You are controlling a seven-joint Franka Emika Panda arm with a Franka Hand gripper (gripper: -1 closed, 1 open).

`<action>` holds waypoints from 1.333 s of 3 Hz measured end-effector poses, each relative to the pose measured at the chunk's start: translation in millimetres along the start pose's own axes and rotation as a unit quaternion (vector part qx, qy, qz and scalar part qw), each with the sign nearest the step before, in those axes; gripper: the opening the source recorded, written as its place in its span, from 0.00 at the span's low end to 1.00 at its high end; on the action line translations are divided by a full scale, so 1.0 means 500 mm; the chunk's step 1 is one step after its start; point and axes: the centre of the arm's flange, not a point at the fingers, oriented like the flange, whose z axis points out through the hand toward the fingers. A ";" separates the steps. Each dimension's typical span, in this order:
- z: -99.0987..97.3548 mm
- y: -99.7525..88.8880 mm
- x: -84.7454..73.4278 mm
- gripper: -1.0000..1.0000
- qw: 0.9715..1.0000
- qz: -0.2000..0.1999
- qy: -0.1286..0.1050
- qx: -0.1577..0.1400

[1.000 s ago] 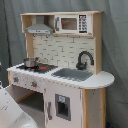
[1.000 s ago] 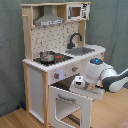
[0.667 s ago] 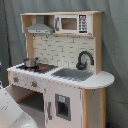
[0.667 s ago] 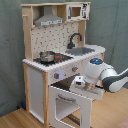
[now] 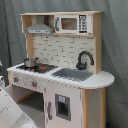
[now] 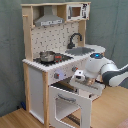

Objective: Play with the kitchen

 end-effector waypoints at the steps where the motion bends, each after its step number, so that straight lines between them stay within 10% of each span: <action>1: -0.038 0.018 -0.005 1.00 1.000 0.006 -0.006 -0.012; 4: -0.143 0.018 -0.031 1.00 0.998 0.020 -0.040 -0.054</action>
